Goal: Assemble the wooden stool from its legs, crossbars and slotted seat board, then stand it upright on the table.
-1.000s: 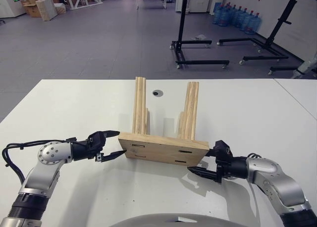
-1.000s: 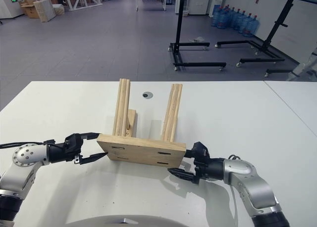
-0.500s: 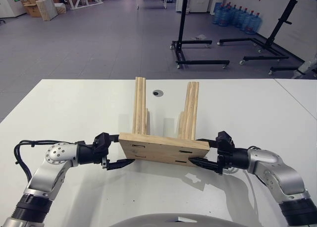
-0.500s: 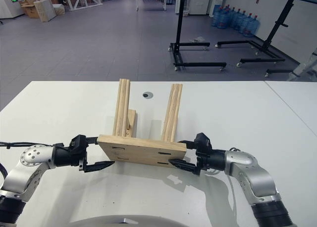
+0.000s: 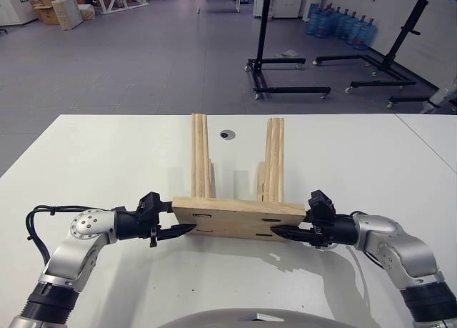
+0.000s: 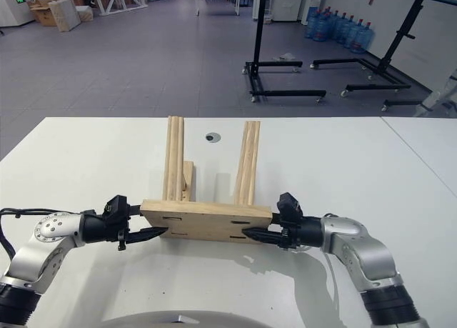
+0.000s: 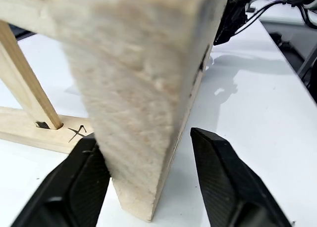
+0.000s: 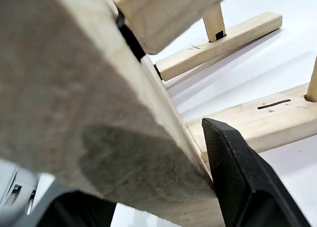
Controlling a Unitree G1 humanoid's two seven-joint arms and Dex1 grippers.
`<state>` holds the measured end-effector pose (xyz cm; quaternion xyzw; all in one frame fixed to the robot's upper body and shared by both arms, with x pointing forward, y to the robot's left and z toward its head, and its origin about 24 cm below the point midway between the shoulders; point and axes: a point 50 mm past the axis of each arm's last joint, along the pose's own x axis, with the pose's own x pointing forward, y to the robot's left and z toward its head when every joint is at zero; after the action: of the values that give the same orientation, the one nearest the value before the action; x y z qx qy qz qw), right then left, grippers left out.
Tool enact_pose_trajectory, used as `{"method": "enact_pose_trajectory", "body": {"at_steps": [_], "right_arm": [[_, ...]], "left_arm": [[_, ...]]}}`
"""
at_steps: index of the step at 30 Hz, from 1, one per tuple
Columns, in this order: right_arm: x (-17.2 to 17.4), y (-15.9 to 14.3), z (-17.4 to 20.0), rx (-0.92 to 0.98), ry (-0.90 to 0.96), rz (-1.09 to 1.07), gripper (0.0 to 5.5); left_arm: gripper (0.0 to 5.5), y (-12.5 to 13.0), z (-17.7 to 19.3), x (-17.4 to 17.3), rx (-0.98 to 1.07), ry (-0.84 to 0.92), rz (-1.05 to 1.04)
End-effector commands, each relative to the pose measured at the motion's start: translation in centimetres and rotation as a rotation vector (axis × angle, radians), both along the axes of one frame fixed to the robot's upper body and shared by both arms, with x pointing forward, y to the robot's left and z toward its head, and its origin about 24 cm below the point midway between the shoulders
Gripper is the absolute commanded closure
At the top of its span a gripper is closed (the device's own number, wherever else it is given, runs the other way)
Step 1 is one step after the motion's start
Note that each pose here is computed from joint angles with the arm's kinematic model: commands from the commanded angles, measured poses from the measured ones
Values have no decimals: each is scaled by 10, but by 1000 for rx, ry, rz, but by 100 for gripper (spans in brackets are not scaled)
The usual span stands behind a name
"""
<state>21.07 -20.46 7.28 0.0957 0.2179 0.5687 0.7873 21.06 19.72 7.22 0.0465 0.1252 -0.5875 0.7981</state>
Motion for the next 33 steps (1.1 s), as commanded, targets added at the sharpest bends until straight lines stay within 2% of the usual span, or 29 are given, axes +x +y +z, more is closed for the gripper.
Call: {"method": "enact_pose_trajectory", "body": {"at_steps": [1, 8, 16, 19, 24, 33], "right_arm": [[20, -4, 37, 161, -9, -46, 319], [48, -3, 77, 343, 214, -46, 325], [89, 21, 95, 364, 528, -131, 333], [105, 31, 99, 357, 612, -177, 341], [125, 50, 108, 345, 716, -229, 356], [139, 64, 104, 285, 811, -375, 360]], "left_arm": [[345, -8, 20, 1, -92, 161, -32], [376, -24, 76, 22, -265, 346, 9], [380, -33, 121, 82, -517, 519, 292], [380, -36, 125, 99, -554, 580, 420], [380, -44, 123, 110, -563, 687, 527], [380, -58, 75, 110, -465, 907, 645]]}}
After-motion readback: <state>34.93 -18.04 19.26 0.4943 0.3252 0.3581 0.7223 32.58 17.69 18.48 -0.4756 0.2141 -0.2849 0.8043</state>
